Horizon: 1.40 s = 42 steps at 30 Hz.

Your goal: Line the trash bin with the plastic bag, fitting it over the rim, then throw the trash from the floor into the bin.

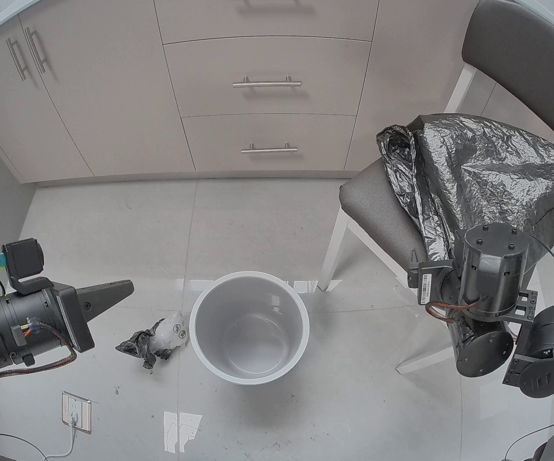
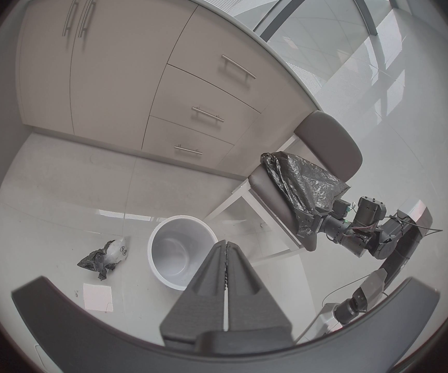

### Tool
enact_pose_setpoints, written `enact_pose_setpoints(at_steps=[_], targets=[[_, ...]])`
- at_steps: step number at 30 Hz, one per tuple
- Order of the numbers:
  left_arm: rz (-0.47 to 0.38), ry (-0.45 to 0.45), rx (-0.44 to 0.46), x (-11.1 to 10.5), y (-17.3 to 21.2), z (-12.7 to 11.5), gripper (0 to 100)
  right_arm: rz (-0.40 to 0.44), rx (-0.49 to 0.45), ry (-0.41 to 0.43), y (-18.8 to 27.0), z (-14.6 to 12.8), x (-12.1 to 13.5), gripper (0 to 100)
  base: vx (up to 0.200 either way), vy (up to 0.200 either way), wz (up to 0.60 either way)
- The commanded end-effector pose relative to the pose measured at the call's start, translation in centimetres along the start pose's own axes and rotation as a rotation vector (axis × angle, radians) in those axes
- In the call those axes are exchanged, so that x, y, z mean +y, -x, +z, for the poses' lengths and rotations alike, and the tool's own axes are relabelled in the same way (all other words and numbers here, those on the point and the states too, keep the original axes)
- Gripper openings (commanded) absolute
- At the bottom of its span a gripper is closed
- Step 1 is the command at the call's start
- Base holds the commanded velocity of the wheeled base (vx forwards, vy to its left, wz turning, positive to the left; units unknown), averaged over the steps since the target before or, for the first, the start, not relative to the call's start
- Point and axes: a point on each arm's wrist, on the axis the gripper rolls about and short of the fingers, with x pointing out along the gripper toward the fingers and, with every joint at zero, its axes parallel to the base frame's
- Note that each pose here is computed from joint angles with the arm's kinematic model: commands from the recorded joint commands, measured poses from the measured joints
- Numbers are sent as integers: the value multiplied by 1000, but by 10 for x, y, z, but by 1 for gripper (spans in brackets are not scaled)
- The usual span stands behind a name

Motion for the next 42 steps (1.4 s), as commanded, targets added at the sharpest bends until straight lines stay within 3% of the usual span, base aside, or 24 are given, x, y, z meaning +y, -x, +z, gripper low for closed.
enact_pose_setpoints(at_steps=[1, 15, 18, 20, 22, 23, 33, 36, 42], targets=[[16, 7, 14, 3, -5, -1, 0, -37, 20, 22, -9, -7, -1, 100, 0, 0, 0], [14, 25, 0, 4, -7, -2, 0, -100, 43, 55, -18, -15, 1, 100, 0, 0, 0], [13, 25, -1, 4, -7, -2, 0, -97, 24, 28, -19, -6, 3, 100, 0, 0, 0], [13, 25, -1, 4, -7, -2, 0, -83, -37, -47, -18, 26, 9, 100, 0, 0, 0], [13, 25, -1, 4, -7, -2, 0, -83, -37, -47, -18, 26, 9, 100, 0, 0, 0], [13, 24, -3, 4, -6, -1, 0, -66, -86, -96, -16, 54, 15, 100, 0, 0, 0], [12, 24, -7, 4, -7, -1, 0, -45, -154, -134, -47, 94, 35, 100, 0, 0, 0], [12, 24, -9, 4, -7, -1, 0, -80, -212, -174, -74, 121, 35, 100, 0, 0, 0], [11, 23, -10, 4, -6, -1, 0, -81, -219, -143, -96, 119, 42, 100, 0, 0, 0]])
